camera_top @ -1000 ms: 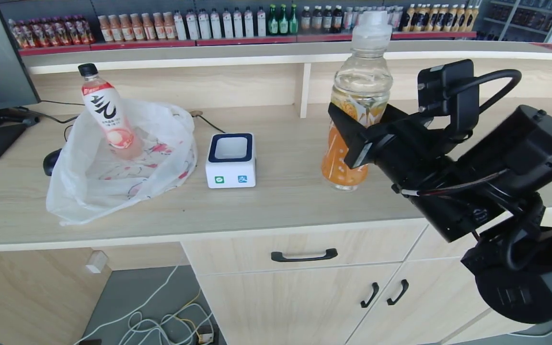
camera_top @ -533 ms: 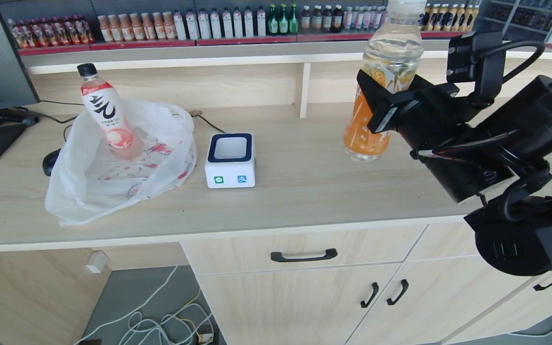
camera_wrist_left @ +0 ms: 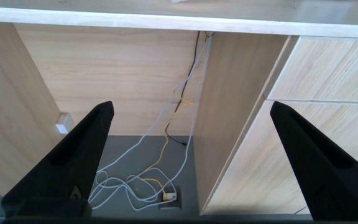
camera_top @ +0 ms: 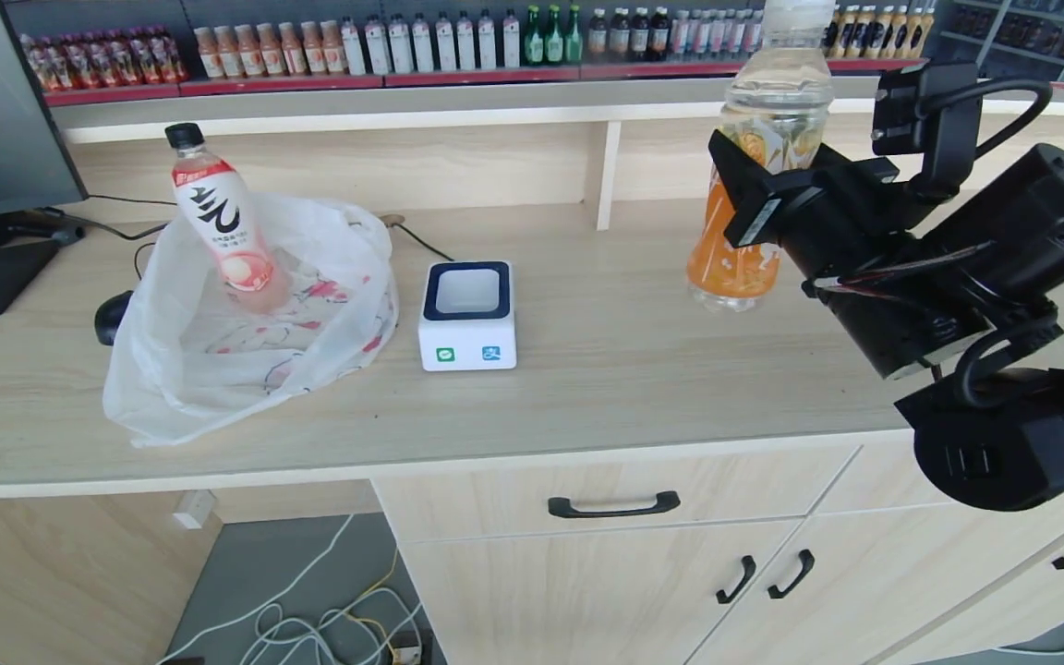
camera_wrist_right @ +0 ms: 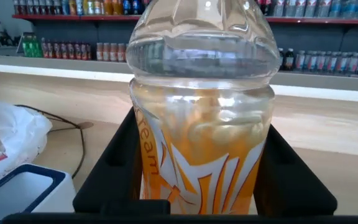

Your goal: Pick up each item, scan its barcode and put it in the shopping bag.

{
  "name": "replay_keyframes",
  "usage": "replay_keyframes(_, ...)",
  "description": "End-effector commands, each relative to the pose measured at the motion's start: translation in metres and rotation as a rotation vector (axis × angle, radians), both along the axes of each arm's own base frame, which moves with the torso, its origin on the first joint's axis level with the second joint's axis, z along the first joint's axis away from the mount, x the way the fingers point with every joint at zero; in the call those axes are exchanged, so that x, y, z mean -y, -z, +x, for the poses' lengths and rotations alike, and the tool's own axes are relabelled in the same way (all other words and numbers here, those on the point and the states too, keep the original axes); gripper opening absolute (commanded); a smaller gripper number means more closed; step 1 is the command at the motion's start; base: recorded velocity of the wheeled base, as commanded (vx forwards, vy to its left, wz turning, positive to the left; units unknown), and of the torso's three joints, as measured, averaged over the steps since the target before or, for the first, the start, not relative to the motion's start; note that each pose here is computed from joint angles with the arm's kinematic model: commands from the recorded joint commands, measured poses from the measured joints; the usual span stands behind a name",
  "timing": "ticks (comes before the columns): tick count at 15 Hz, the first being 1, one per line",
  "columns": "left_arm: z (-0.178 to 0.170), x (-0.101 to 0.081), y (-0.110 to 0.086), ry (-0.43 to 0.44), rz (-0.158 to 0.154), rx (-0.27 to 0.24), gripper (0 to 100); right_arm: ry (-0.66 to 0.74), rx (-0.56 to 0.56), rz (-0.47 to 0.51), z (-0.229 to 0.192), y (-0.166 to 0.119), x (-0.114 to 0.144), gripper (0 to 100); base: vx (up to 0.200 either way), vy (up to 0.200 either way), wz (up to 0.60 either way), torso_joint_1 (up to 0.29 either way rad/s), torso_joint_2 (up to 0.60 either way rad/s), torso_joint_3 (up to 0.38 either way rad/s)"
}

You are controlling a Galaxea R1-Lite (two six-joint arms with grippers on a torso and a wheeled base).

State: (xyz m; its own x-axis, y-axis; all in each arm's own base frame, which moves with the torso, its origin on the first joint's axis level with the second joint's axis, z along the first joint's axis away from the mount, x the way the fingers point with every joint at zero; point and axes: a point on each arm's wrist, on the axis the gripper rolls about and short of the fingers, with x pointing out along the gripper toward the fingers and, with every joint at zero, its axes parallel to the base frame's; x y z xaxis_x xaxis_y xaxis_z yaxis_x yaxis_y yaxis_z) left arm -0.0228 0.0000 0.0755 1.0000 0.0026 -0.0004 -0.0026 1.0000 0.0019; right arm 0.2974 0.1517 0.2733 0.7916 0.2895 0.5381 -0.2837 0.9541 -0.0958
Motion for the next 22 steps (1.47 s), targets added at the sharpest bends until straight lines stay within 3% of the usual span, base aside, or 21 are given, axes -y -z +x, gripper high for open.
replay_keyframes(1, 0.000, 0.000, 0.000, -0.001, 0.000, 0.000, 100, 0.002, 0.008, 0.005, 0.001, -0.001, 0.001, 0, 0.000, 0.200, 0.00, 0.007, 0.01, -0.002)
replay_keyframes(13, 0.000, 0.000, 0.000, 0.001, 0.006, 0.000, 100, 0.033, 0.066, 0.061, 0.006, -0.020, -0.001, 0, 0.000, 0.200, 0.00, 0.001, 0.00, 0.001)
replay_keyframes(22, 0.000, 0.000, 0.000, 0.001, 0.007, 0.000, 100, 0.015, 0.098, 0.087, 0.008, -0.032, -0.006, 0, 0.000, 0.000, 0.00, 0.000, 0.00, 0.000)
